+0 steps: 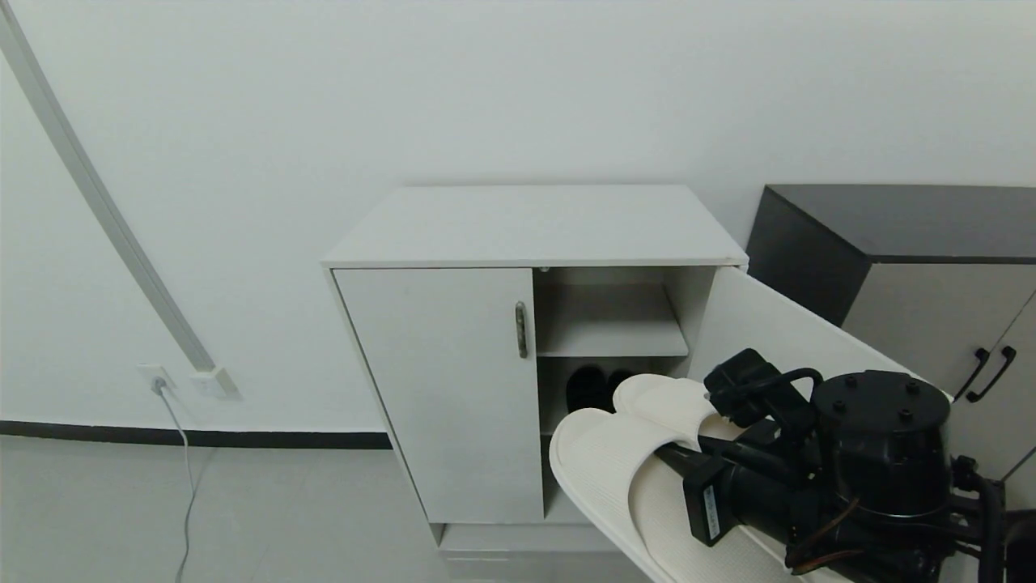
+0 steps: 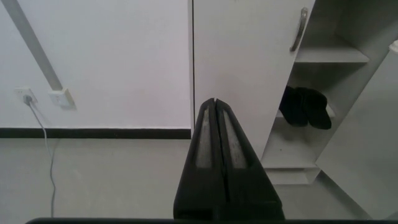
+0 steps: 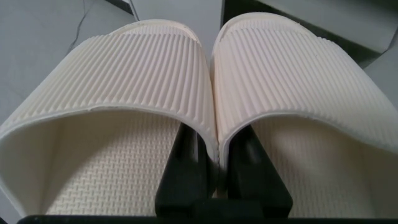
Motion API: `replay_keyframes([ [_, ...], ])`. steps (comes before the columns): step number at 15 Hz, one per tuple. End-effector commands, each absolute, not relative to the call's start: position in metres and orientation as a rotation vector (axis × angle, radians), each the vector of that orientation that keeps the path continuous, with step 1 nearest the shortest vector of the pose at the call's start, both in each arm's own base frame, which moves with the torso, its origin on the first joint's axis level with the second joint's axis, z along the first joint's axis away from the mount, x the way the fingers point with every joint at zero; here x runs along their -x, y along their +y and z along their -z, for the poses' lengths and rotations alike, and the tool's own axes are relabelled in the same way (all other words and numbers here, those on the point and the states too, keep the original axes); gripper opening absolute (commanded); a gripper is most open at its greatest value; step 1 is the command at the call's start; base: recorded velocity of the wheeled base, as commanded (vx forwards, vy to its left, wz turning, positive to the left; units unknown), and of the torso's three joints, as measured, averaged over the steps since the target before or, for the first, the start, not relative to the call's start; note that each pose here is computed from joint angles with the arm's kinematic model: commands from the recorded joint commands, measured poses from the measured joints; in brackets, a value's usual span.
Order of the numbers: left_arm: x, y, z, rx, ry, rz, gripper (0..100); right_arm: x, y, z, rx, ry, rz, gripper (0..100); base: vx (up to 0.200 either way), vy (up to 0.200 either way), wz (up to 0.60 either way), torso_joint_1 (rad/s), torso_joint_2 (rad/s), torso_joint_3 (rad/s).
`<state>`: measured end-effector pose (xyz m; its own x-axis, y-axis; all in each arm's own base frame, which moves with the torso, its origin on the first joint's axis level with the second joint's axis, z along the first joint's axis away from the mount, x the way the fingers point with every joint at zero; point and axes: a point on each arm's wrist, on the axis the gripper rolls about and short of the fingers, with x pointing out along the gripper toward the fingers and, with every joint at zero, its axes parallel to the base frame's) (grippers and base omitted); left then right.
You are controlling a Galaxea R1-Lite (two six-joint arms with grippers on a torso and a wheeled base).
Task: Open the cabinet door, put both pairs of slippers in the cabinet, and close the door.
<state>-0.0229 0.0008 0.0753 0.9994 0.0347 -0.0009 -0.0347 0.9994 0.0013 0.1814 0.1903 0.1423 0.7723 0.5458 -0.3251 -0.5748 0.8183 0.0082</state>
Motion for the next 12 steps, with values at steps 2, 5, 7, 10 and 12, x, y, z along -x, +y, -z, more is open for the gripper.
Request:
replay_keyframes([
  [2,0.0228,0.0008,-0.0753,-0.002,0.002,-0.035,0,-0.1819,0.1910,-0.1404,0.097,0.329,-0.608,0,0.000,0.000,0.00,-0.188,0.51,0.317],
  [5,0.0228,0.0008,-0.0753,-0.002,0.002,-0.035,0,-0.1820,0.1912,-0.1400,0.098,0.331,-0.608,0,0.000,0.000,0.00,-0.170,0.51,0.321],
  [7,0.0228,0.0008,-0.0753,-0.002,0.002,-0.035,0,-0.1820,0.1912,-0.1400,0.098,0.331,-0.608,0,0.000,0.000,0.00,-0.158,0.48,0.325],
  [10,0.0228,0.0008,-0.0753,-0.002,0.002,-0.035,0,-0.1819,0.1910,-0.1397,0.099,0.332,-0.608,0,0.000,0.000,0.00,-0.134,0.47,0.331],
  [12,0.0228,0.0008,-0.0753,-0.003,0.002,-0.035,0,-0.1813,0.1909,-0.1389,0.100,0.335,-0.609,0,0.000,0.000,0.00,-0.112,0.46,0.344],
])
